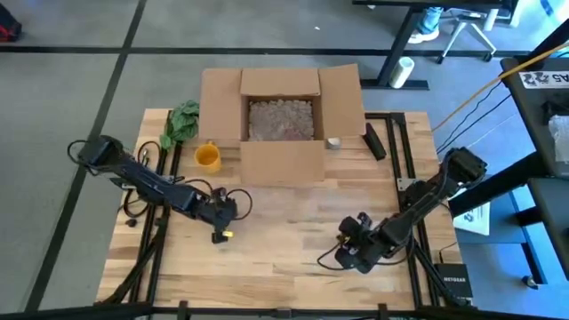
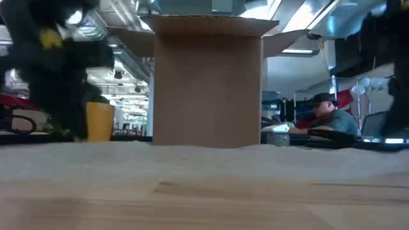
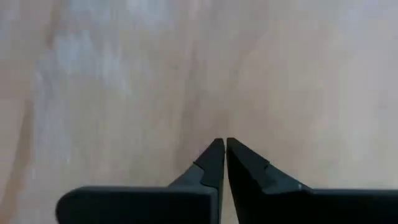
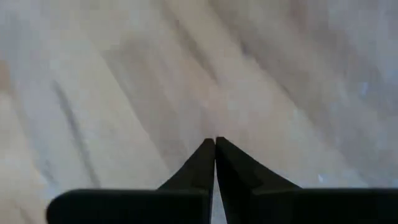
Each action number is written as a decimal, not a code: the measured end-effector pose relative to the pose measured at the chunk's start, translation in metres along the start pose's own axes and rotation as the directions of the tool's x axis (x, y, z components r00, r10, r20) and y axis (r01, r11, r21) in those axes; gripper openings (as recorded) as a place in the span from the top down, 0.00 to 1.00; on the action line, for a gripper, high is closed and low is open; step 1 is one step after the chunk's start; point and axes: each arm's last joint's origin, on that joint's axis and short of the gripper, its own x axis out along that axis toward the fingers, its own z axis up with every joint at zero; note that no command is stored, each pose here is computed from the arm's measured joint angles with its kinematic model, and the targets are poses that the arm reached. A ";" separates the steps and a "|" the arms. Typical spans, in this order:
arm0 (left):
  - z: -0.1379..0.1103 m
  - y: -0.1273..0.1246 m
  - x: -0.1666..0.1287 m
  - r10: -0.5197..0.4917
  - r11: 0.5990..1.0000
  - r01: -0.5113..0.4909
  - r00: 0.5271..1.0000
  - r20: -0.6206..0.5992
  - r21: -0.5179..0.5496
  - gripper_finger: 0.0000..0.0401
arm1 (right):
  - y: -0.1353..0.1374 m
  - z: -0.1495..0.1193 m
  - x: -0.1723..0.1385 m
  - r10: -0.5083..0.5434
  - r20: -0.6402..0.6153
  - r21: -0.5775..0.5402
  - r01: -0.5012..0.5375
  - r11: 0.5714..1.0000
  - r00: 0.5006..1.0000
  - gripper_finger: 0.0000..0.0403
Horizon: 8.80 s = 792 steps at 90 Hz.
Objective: Wrap mug
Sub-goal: Wrap the yellow mug with the bubble wrap
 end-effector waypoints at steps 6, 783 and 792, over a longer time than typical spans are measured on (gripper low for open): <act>0.004 0.000 -0.011 -0.002 1.000 0.002 0.999 0.040 -0.003 1.00 | 0.003 0.004 -0.005 0.015 0.034 -0.024 -0.014 1.000 0.999 0.99; 0.045 -0.059 0.045 -0.223 0.957 0.253 0.954 -0.199 0.140 0.56 | -0.102 -0.024 -0.015 -0.140 -0.260 0.198 0.194 0.961 0.955 0.70; 0.045 -0.059 0.045 -0.222 0.957 0.252 0.954 -0.199 0.140 0.56 | -0.107 -0.030 -0.006 -0.078 -0.218 0.243 0.131 0.961 0.973 0.70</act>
